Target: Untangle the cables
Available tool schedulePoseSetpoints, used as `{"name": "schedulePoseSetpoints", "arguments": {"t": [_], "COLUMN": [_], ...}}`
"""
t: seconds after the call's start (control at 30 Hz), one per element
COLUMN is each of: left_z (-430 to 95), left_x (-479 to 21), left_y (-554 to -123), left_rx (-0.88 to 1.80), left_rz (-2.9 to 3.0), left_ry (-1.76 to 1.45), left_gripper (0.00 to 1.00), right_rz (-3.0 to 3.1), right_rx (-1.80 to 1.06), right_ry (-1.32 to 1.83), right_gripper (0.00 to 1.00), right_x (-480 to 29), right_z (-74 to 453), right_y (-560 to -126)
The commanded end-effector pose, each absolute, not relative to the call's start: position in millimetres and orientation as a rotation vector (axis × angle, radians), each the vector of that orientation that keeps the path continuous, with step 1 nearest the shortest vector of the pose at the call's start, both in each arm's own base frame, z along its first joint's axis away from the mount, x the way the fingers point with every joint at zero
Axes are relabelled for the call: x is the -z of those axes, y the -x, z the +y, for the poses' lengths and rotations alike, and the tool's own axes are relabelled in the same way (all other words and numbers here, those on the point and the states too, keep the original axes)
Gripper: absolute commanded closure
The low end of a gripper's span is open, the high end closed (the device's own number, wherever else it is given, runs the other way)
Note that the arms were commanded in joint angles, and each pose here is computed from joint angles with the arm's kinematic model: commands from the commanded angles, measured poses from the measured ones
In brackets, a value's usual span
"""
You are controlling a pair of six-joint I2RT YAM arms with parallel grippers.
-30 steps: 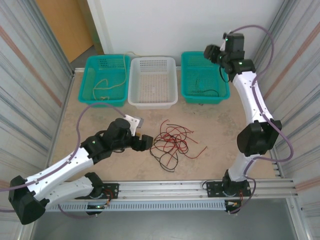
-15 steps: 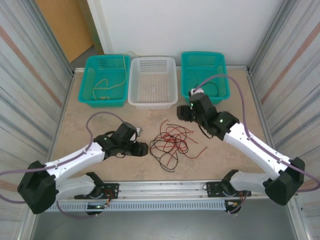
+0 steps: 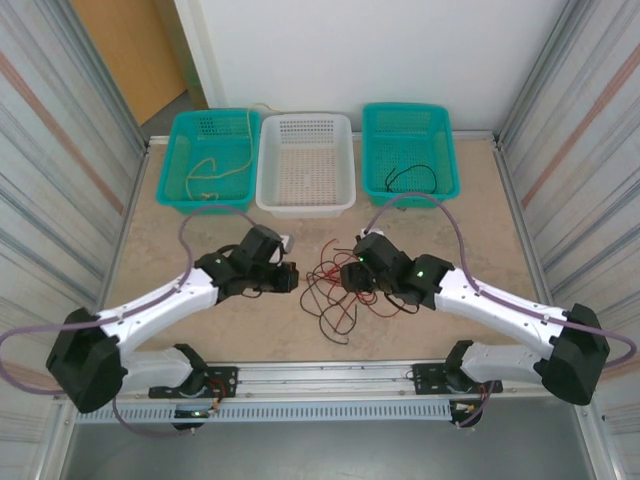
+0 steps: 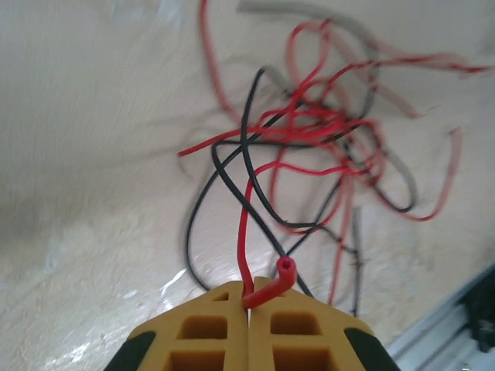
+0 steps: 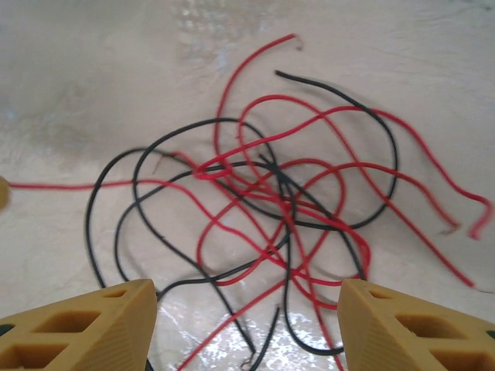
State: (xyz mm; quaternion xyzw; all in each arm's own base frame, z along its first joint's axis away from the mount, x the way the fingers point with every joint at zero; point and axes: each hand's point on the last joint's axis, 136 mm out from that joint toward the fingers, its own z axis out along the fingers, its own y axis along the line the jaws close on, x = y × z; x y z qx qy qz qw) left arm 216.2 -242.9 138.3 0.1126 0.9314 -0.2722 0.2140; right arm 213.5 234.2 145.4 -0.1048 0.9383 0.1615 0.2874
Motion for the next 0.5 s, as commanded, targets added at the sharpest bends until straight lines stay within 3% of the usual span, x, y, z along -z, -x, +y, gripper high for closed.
{"name": "schedulePoseSetpoints", "arguments": {"t": [0.0,0.3,0.47], "left_z": [-242.5,-249.5,-244.0], "left_x": [-209.6,-355.6,-440.4], "left_y": [-216.2,-198.0,-194.4], "left_rx": [0.775,0.731,0.729], "left_rz": [2.410,2.082,1.859], "left_ry": [-0.414,-0.715,-0.753], "left_gripper": [1.00,1.00,1.00], "right_rz": [2.474,2.320,2.362], "right_rx": [-0.504,-0.641,-0.500], "right_ry": [0.262,0.334,0.183], "right_gripper": [0.38,0.24,0.26], "right_x": [-160.7,-221.6,-208.3], "right_z": [251.5,278.1,252.0], "right_y": [-218.2,-223.0,-243.1]}}
